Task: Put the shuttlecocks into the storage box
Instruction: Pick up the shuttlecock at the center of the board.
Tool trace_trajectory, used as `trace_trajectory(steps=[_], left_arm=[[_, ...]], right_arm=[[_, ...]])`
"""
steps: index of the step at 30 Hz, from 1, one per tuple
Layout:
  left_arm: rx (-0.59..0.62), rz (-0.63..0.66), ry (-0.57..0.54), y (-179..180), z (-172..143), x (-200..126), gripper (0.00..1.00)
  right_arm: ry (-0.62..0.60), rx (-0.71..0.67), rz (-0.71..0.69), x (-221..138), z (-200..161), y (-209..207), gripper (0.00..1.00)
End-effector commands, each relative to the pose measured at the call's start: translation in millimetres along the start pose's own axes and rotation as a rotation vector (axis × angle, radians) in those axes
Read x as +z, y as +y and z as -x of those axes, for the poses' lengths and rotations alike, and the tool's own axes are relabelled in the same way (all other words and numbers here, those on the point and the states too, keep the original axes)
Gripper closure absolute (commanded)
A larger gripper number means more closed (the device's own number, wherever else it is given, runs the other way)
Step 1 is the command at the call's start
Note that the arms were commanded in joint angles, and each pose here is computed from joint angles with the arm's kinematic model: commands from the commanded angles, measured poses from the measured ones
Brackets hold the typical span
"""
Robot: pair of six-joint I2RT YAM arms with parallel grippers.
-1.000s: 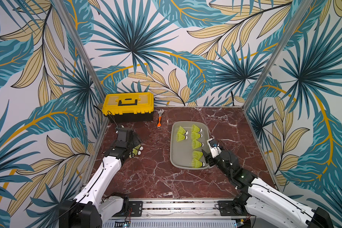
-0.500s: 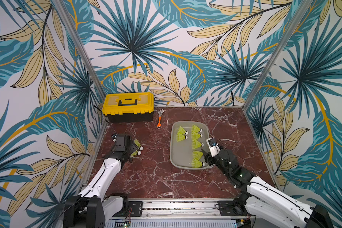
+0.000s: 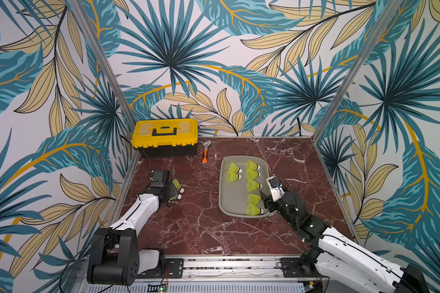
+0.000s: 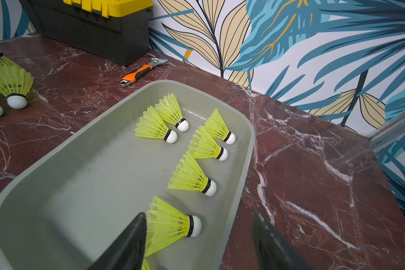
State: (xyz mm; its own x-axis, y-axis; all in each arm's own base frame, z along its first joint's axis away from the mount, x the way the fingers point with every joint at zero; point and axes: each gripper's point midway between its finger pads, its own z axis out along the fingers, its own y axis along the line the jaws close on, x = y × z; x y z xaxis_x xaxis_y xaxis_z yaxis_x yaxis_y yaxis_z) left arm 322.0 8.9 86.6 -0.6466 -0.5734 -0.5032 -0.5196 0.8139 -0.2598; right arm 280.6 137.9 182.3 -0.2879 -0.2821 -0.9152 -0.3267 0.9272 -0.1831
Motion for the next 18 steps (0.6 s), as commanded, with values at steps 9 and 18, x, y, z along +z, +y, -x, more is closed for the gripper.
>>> trace_trajectory(steps=[9, 18], left_arm=[[0.102, -0.003, -0.039, -8.6, 21.8, -2.9, 0.41], [0.154, 0.014, 0.092, -12.2, 8.9, 13.3, 0.64]], right_arm=[[0.002, 0.027, -0.013, -0.7, -5.5, -1.6, 0.29], [0.003, 0.03, -0.006, -0.4, -5.3, -0.2, 0.29]])
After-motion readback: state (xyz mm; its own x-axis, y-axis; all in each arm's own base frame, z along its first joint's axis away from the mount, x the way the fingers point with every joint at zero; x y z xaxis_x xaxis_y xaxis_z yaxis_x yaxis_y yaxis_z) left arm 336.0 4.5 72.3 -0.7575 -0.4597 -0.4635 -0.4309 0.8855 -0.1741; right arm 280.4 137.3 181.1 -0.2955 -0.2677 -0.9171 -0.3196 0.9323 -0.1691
